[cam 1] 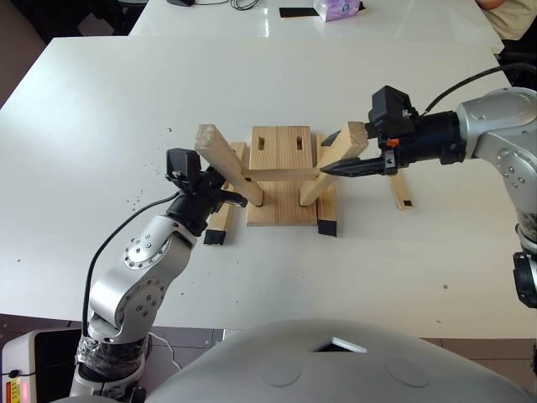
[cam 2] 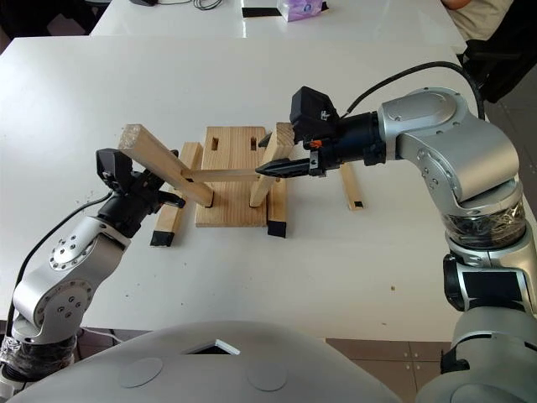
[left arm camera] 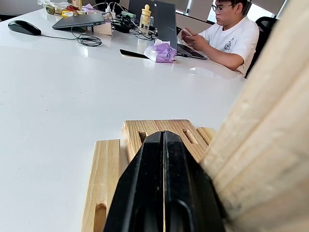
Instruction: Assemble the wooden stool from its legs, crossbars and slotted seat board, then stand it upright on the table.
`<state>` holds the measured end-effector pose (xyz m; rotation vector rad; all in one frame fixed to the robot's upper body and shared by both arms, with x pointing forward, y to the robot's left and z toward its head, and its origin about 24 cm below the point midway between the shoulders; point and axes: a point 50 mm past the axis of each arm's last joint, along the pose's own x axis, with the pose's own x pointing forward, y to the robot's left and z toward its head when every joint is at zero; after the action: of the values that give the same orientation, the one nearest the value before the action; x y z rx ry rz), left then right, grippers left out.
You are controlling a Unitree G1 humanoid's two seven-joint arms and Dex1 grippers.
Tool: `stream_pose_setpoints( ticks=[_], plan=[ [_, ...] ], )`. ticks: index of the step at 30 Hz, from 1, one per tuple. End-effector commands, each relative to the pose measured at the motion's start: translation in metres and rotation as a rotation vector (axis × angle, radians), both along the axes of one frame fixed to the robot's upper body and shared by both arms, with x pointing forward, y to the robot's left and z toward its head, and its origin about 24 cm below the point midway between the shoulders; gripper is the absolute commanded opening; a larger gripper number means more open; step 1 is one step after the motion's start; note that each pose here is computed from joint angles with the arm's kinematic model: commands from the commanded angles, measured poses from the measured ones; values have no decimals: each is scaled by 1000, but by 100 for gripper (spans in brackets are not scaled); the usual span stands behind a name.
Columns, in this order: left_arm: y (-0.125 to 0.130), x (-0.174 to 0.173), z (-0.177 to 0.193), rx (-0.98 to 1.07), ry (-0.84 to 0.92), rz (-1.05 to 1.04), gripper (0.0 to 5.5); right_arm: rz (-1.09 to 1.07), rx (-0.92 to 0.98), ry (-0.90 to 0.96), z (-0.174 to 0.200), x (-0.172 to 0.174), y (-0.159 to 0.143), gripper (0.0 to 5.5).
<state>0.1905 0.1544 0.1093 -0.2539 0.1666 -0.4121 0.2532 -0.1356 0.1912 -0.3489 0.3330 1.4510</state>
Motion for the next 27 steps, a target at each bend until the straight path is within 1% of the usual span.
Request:
stream_pose_setpoints(
  ticks=[1, 2, 4, 9, 13, 17, 19, 21, 23, 25, 27],
  plan=[
    [-4, -3, -2, -34, 12, -83, 0, -18, 76, 36, -13, -4, 3, 283],
    [0, -1, -1, -39, 4, -63, 0, -61, 104, 34, -12, -5, 0, 304],
    [7, 0, 3, -51, -16, -44, 0, -128, 148, 48, -11, -8, -9, 320],
    [17, -3, 3, -39, -13, -10, 0, -205, 208, 46, -6, -18, -24, 320],
    [29, -3, 5, -40, -30, 13, 0, -221, 216, 37, 1, -28, -39, 320],
    [57, -4, 11, -76, -52, 104, 0, -247, 222, 39, 7, -42, -65, 320],
    [71, -4, 11, -84, -48, 154, 0, -299, 233, 44, 6, -45, -75, 320],
    [79, -3, 7, -55, -26, 187, 0, -398, 235, 41, -2, -43, -83, 293],
    [80, -3, 1, -39, -4, 207, 0, -460, 249, 51, -11, -46, -83, 255],
    [73, -7, -1, -15, -5, 219, 0, -543, 268, 57, -21, -51, -77, 224],
    [61, -14, 1, -6, -21, 250, 0, -633, 291, 59, -31, -58, -65, 192]
  ],
)
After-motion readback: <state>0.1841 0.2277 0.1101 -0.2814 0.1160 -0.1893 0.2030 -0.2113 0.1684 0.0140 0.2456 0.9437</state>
